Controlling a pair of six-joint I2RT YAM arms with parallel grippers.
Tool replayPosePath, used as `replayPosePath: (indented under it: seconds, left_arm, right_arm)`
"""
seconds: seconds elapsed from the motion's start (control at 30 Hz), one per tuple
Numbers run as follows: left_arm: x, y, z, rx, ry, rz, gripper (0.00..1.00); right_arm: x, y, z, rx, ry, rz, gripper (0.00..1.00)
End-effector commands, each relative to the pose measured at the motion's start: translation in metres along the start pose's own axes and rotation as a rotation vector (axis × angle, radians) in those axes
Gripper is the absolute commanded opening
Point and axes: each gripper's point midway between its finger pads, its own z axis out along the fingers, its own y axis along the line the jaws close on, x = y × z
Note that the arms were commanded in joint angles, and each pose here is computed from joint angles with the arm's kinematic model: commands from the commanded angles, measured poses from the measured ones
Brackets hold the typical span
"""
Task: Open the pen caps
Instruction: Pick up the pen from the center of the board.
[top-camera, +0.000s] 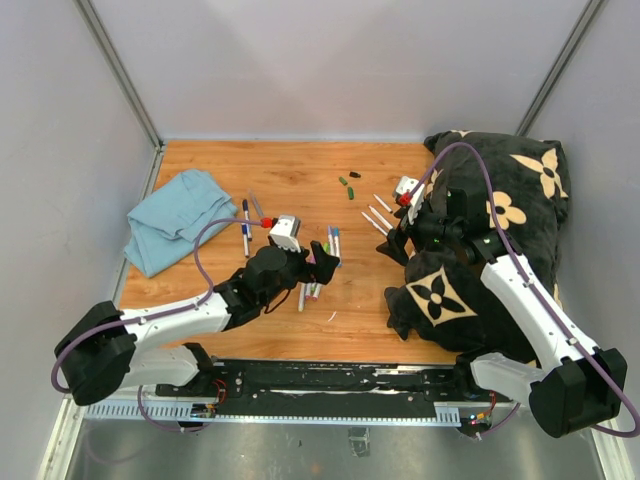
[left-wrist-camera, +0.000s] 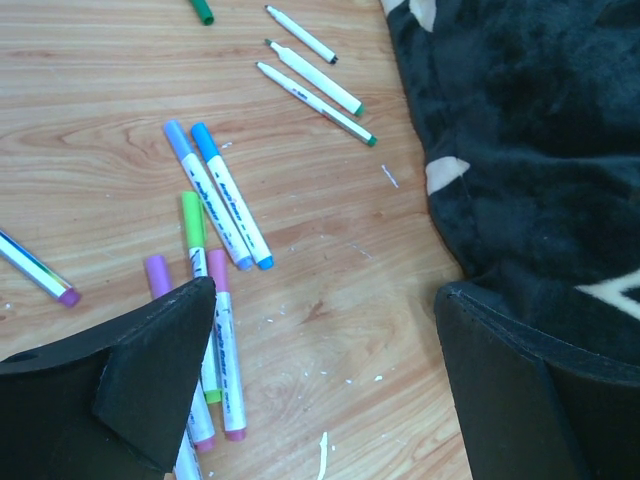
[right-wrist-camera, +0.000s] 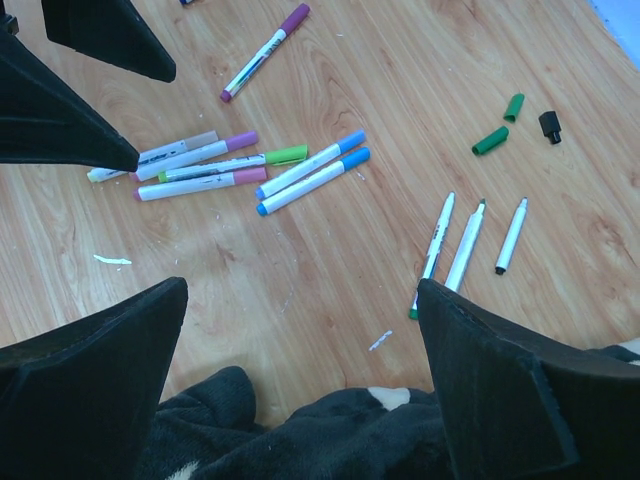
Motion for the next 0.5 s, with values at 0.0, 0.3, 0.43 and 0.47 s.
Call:
replayPosePath:
  seconds: [0.0,0.3,0.43,0.47]
  left_arm:
    - [-0.014,-0.002,0.008,-0.041,-0.049,0.018,0.94]
    - [-0.013,0.008,0.02,-0.126,-0.065,0.027,0.94]
    - [-0.012,0.015,0.025,-0.166,-0.069,0.045,0.94]
    - [-0.012,0.016,0.027,-0.171,-0.069,0.054,0.94]
  right_arm:
    - [-0.003,-0.012,-0.004,0.043,0.0,-0.016,0.98]
    - [0.002,-0.016,-0.003,0.057,0.025,-0.007,0.98]
    - [0.004,-0.017,-0.002,0.061,0.031,-0.005,0.98]
    - [0.004,-0.017,-0.001,0.062,0.033,-0.004,0.98]
